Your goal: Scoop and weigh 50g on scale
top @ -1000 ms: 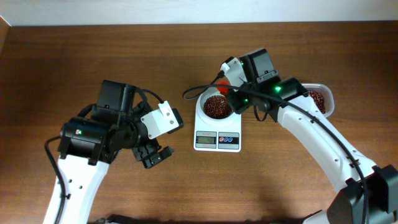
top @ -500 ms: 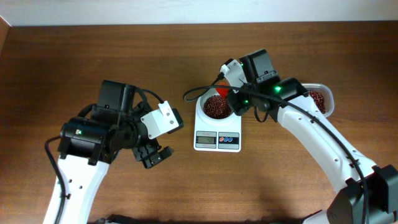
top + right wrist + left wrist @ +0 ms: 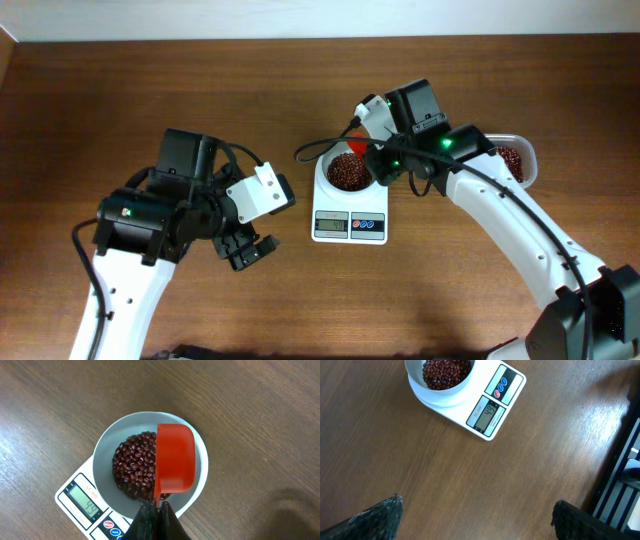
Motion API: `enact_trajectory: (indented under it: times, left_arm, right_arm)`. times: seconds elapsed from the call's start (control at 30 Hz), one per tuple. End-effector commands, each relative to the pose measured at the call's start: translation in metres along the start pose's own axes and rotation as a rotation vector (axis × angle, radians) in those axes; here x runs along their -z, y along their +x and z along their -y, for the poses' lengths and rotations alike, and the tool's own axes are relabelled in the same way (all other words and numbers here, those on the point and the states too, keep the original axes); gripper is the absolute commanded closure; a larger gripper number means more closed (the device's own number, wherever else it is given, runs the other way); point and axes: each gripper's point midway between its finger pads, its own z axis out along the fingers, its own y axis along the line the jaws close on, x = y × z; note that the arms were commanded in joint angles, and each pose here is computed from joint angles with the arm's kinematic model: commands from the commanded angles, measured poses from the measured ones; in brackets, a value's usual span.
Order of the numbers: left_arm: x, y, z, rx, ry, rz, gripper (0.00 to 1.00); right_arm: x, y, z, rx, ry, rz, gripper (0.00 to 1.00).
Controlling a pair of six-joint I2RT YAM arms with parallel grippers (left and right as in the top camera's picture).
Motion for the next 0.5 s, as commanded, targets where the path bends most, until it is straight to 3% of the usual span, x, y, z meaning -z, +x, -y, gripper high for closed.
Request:
enact_trajectory:
  times: [0.0, 0.33, 0.47]
  left_arm:
    - [0.001, -0.003, 0.000, -0.011, 0.007, 0.016, 0.01]
    - [0.001, -0.003, 0.000, -0.011, 0.007, 0.016, 0.01]
    - [0.001, -0.003, 0.000, -0.011, 0.007, 0.016, 0.01]
  right_arm:
    - [0.015, -0.019, -0.017, 0.016, -0.071, 0.069, 0.96]
    - [0.014, -0.016, -0.002, 0.025, 0.044, 0.042, 0.96]
    - [0.038, -0.045, -0.007, 0.039, 0.013, 0.147, 0.96]
